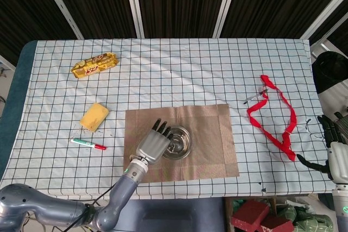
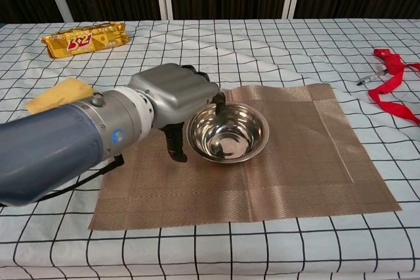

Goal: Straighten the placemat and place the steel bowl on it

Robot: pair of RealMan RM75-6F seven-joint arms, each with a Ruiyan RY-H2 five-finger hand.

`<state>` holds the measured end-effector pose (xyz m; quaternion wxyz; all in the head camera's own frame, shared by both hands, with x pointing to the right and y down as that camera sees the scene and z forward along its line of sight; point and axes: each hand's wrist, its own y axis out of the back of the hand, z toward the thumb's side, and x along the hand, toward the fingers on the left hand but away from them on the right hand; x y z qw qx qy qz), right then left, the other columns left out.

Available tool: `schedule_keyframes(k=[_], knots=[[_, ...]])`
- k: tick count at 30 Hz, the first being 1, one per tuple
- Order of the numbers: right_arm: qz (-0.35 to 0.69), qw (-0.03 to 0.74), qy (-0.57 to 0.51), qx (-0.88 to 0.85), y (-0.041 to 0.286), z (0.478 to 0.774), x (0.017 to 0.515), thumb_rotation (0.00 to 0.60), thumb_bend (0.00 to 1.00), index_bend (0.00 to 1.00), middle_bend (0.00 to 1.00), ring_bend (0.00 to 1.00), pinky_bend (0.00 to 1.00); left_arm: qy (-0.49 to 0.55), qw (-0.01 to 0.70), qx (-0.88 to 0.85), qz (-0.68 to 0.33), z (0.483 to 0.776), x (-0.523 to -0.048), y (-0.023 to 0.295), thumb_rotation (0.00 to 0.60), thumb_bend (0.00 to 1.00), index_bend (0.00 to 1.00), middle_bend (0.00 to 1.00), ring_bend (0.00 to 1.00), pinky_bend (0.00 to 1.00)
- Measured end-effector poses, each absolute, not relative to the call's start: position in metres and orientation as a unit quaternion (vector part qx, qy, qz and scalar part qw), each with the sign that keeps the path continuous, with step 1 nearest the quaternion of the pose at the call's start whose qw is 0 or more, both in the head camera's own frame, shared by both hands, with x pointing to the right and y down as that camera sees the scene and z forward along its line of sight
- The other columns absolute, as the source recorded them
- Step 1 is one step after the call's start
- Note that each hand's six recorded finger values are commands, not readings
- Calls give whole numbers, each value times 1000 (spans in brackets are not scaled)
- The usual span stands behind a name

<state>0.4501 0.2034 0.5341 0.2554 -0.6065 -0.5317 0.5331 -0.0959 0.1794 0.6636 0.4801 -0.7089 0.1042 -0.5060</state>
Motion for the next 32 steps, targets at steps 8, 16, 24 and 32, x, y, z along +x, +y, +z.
schedule_keyframes(k=[8, 16, 24, 32], knots=[[538, 266, -522, -606, 205, 535, 448, 600, 100, 0, 0, 0, 157, 158, 459, -694, -531, 626, -172, 161, 600, 70, 181, 129, 39, 49], [546, 288, -506, -602, 207, 536, 446, 600, 99, 0, 0, 0, 157, 213, 444, -651, -577, 588, -293, 162, 600, 49, 92, 79, 21, 28], [560, 332, -476, -592, 212, 537, 441, 600, 99, 0, 0, 0, 157, 276, 417, -617, -608, 554, -411, 210, 600, 36, 2, 12, 0, 0], [570, 363, -457, -578, 220, 534, 440, 600, 97, 0, 0, 0, 157, 309, 411, -586, -626, 532, -486, 251, 600, 36, 0, 5, 0, 0]])
